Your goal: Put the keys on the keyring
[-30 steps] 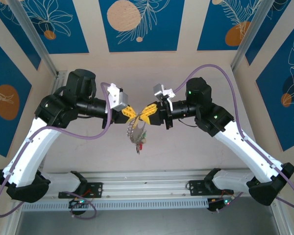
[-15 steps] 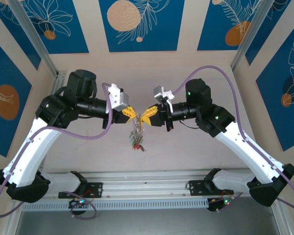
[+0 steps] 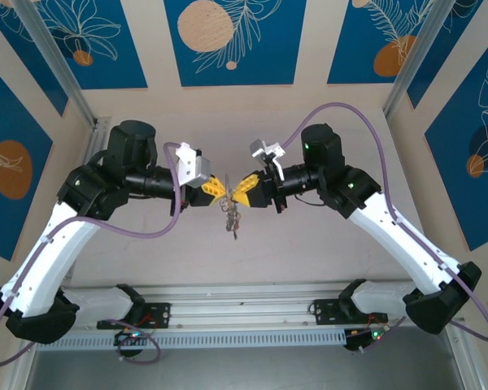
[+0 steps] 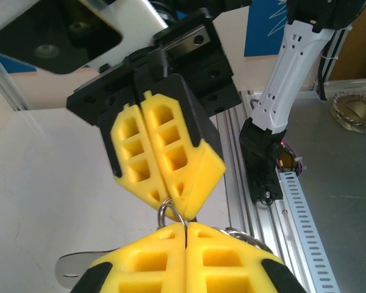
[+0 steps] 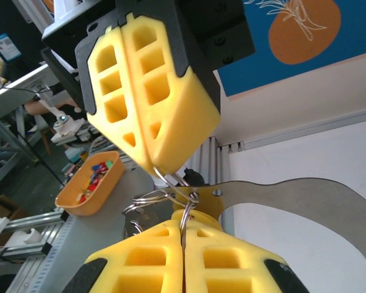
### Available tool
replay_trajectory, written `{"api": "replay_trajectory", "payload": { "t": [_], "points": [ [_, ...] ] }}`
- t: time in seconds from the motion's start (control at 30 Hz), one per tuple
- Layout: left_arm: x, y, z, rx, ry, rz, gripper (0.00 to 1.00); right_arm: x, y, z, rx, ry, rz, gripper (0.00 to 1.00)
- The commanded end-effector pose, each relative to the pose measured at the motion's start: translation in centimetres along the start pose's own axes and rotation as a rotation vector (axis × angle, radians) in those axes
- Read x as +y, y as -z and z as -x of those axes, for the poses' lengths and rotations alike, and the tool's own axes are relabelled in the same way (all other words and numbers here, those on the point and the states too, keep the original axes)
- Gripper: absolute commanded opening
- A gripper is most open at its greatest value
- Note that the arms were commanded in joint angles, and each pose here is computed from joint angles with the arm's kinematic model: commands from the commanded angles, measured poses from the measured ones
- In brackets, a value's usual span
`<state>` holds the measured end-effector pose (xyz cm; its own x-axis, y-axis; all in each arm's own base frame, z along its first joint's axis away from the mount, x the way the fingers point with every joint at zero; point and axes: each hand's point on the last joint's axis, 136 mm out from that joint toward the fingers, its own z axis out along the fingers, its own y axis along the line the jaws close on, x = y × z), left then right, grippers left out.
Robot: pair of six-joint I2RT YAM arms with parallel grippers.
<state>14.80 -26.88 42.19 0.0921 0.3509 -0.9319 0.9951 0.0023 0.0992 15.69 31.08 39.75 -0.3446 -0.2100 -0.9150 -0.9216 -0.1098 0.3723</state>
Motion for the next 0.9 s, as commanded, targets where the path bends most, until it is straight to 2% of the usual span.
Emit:
{"api": "replay_trajectory", "payload": {
  "t": [0.0,0.2,0.37,0.6,0.87],
  "points": [
    [-1.9,1.2,3.3,-0.133,-0.103,-0.046,0.00,0.8,-0.1,0.6,0.018,-0.035,0.072,0.07],
    [-2.7,1.8,3.8,-0.152,-0.134,-0.054,0.00,0.2,0.1,0.9,0.052,-0.062,0.065,0.06],
    [-3.1,2.3,4.0,-0.165,-0.145,-0.050,0.00,0.3,0.5,1.3,0.059,-0.107,0.114,0.06],
    [-2.9,2.5,4.4,-0.185,-0.151,-0.029,0.00,2.0,0.4,1.2,0.070,-0.082,0.186,0.15],
    [-2.6,2.5,4.6,-0.209,-0.155,-0.001,0.00,3.3,-0.1,1.1,0.081,-0.071,0.240,0.19]
  ]
}}
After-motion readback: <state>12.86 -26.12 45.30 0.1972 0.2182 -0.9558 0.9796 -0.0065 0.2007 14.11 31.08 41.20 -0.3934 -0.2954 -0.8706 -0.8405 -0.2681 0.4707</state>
